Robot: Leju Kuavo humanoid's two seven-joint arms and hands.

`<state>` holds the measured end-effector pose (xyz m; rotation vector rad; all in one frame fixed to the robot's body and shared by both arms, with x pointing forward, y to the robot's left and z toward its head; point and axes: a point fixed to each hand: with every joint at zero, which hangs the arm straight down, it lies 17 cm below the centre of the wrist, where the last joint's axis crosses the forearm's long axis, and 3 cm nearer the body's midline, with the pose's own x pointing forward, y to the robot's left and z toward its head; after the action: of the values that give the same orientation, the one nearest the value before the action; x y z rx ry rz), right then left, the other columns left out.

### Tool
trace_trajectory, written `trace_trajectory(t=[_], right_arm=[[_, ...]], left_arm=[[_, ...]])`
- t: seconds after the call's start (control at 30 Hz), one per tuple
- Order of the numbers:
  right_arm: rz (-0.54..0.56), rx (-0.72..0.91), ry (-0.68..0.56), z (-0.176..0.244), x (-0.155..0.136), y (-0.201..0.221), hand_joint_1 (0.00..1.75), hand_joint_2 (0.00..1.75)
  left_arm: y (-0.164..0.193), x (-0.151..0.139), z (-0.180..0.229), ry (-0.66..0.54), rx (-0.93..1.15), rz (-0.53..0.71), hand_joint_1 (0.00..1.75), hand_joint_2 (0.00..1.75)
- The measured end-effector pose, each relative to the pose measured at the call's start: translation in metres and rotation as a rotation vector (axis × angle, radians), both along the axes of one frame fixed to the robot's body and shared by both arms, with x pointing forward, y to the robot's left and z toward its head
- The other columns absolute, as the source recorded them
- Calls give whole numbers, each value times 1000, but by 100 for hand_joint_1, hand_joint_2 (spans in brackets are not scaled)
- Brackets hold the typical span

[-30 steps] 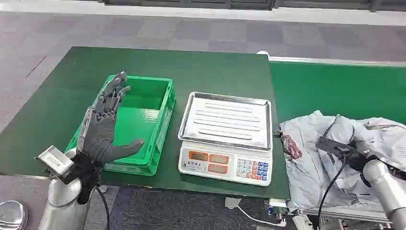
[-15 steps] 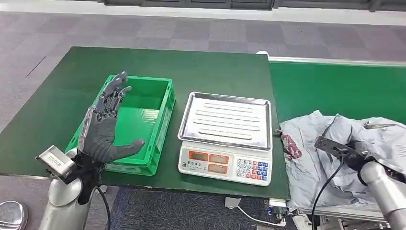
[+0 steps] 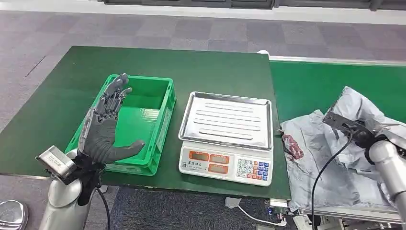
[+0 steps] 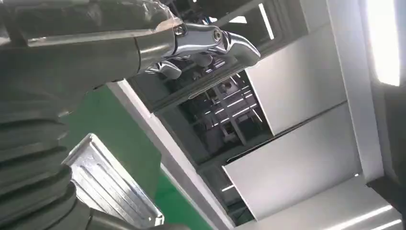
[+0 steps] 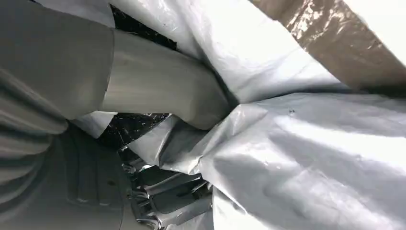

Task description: Moved the parcel from conveyor to table for the left to box.

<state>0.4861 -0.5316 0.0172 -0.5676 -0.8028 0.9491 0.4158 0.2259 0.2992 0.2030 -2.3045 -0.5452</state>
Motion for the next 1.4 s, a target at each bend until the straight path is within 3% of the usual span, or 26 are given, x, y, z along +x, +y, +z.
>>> trace_trajectory(t=[0.3, 0.93, 1.4], right_arm=[[-7, -13, -34, 8, 7, -3, 175, 175], [-87, -173, -429, 165, 102, -17, 175, 175], [-125, -228, -583, 252, 133, -14, 175, 175]], left_arm=[[0, 0, 0, 1, 0, 0, 0, 175], [-5, -3, 1, -12, 3, -3, 0, 175], [-6, -5, 6, -39, -21, -7, 0, 175]])
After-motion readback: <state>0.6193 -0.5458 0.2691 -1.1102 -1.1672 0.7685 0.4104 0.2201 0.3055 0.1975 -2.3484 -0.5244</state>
